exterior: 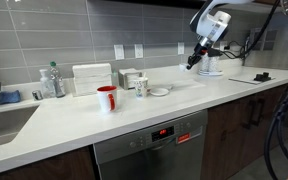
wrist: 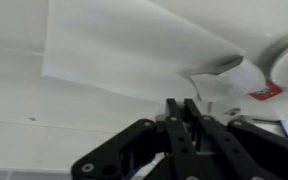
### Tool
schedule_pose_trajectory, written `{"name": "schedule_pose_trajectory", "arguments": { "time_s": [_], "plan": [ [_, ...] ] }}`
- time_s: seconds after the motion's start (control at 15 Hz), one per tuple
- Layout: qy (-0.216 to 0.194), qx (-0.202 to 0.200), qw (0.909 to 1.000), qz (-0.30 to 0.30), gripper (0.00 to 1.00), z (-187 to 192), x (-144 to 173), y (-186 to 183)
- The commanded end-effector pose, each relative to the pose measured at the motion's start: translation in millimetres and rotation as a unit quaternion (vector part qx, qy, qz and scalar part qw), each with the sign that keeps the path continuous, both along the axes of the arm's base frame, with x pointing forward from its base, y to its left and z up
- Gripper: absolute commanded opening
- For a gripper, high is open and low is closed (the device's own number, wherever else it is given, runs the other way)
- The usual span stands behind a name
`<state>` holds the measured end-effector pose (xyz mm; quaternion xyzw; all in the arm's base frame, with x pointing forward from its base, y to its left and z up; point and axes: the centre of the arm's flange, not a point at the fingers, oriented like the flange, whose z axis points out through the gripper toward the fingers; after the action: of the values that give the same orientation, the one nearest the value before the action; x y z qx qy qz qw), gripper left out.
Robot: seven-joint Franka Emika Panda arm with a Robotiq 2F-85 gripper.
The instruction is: Put the teacup on the front right corner of the paper towel
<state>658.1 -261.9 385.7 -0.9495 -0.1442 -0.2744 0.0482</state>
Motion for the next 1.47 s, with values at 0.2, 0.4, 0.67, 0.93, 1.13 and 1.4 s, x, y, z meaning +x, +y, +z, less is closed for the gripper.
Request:
{"name": "schedule_pose_trajectory", "arguments": {
  "time_s": [0.2,0.4,0.67,0.93,1.13,1.4],
  "plan": [
    [-0.008,-0.035,0.9954,-0.089,0.03,-15.6,8.7,-28.9],
    [-0.006,-0.035,0.9952,-0.091,0.11,-21.5,11.4,-27.4],
    [-0.004,-0.043,0.9939,-0.101,0.03,-22.4,17.4,-29.3],
    [0.020,-0.056,0.9890,-0.135,0.03,-49.1,36.7,-44.4],
    [0.032,-0.055,0.9860,-0.154,0.03,-67.1,46.0,-52.4],
    [0.040,-0.055,0.9816,-0.178,0.03,-83.5,60.0,-63.4]
  ]
}}
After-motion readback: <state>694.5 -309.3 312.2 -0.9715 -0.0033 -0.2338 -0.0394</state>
